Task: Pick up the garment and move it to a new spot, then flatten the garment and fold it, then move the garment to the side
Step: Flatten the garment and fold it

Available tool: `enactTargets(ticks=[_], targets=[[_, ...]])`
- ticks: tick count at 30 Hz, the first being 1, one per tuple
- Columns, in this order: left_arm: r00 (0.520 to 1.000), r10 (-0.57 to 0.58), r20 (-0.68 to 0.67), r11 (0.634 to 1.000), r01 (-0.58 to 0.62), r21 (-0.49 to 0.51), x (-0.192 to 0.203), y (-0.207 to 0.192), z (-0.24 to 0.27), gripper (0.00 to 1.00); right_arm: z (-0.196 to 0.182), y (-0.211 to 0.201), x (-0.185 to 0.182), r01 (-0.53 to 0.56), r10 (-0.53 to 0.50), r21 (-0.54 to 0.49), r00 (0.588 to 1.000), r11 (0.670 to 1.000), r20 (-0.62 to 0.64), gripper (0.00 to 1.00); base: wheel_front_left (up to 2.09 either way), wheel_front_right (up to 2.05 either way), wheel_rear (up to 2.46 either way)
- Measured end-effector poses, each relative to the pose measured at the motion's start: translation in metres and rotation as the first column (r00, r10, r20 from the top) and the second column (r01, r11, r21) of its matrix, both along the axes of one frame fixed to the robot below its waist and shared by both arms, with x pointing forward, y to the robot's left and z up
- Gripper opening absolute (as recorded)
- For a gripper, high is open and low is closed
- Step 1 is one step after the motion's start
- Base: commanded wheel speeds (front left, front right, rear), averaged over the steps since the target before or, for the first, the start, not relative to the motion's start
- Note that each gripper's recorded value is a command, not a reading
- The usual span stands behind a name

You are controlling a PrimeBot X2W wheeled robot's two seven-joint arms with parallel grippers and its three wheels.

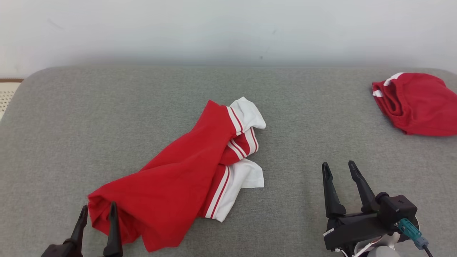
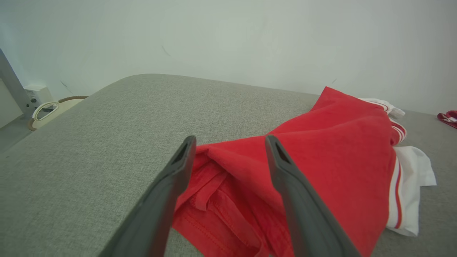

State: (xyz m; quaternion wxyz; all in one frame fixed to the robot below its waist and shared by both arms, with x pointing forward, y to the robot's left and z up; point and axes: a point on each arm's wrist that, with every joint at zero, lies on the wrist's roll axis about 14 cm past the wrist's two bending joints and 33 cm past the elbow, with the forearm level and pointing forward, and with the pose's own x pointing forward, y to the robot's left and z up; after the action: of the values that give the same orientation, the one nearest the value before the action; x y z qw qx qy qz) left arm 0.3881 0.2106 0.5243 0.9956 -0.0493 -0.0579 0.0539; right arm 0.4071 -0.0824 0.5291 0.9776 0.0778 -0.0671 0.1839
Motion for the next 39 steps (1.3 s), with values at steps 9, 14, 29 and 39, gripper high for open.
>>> enactTargets(ticks=[9,14,29,39], targets=[[0.999,0.039,-0.020,0.999,-0.040,-0.029,-0.015,0.006,-0.009,1.00,-0.008,0.014,0.003,-0.042,0.042,-0.001,0.999,0.999,-0.021,1.00,0.00,0.00,0.00],[0.998,0.058,0.038,0.998,-0.057,-0.024,-0.015,0.011,0.009,1.00,-0.027,0.030,0.000,-0.099,0.098,-0.007,0.992,0.995,-0.083,1.00,0.00,0.00,0.00],[0.992,0.082,0.091,0.996,-0.080,-0.029,-0.018,0.017,0.023,1.00,-0.077,0.086,0.007,-0.366,0.309,-0.140,0.897,0.920,-0.317,1.00,0.00,0.00,0.00],[0.990,0.106,0.091,0.994,-0.104,-0.032,-0.023,0.025,0.024,1.00,-0.111,0.101,0.020,-0.454,0.327,-0.206,0.829,0.867,-0.454,0.61,0.00,0.00,0.00]])
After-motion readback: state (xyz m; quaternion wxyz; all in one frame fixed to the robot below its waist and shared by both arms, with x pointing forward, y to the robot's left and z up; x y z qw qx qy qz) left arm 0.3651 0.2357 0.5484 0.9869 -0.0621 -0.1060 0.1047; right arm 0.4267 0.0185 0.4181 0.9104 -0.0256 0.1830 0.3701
